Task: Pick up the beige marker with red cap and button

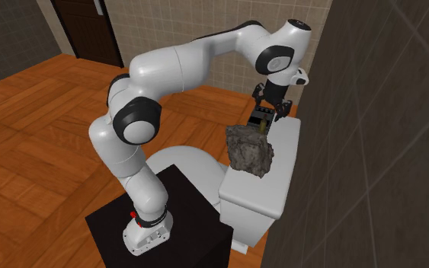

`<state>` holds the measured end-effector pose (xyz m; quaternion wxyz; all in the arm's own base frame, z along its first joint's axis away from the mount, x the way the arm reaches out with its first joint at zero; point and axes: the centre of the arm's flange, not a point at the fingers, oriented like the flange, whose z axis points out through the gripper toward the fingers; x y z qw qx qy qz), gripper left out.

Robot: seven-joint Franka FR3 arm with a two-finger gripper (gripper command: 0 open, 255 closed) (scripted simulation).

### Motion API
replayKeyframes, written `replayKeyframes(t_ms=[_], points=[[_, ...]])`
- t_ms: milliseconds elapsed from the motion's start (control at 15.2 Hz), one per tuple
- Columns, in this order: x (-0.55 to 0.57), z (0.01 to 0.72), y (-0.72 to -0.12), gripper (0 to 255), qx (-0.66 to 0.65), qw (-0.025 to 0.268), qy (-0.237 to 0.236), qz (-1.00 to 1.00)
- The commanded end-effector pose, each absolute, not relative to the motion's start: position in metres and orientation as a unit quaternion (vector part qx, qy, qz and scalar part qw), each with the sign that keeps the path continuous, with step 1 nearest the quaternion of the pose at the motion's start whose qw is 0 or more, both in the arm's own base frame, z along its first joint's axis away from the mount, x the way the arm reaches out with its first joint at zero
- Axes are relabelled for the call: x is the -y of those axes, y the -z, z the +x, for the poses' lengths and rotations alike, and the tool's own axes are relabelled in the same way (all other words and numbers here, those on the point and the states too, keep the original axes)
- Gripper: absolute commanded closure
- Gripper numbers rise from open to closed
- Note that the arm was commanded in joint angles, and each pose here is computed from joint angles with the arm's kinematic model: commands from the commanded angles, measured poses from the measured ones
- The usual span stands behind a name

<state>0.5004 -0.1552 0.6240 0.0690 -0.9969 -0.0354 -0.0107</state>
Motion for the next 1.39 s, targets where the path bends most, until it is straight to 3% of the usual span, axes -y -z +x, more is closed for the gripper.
replayKeyframes(t_ms=[0,198,264,858,1320], points=[[0.155,0.501,-0.613,0,0.035,0.069,0.011,-0.997],[0.155,0.501,-0.605,0,0.035,0.069,0.011,-0.997],[0.156,0.501,-0.605,255,0.035,0.069,0.011,-0.997],[0.155,0.501,-0.605,255,0.035,0.069,0.011,-0.997],[0.155,0.501,-0.642,255,0.035,0.069,0.011,-0.997]])
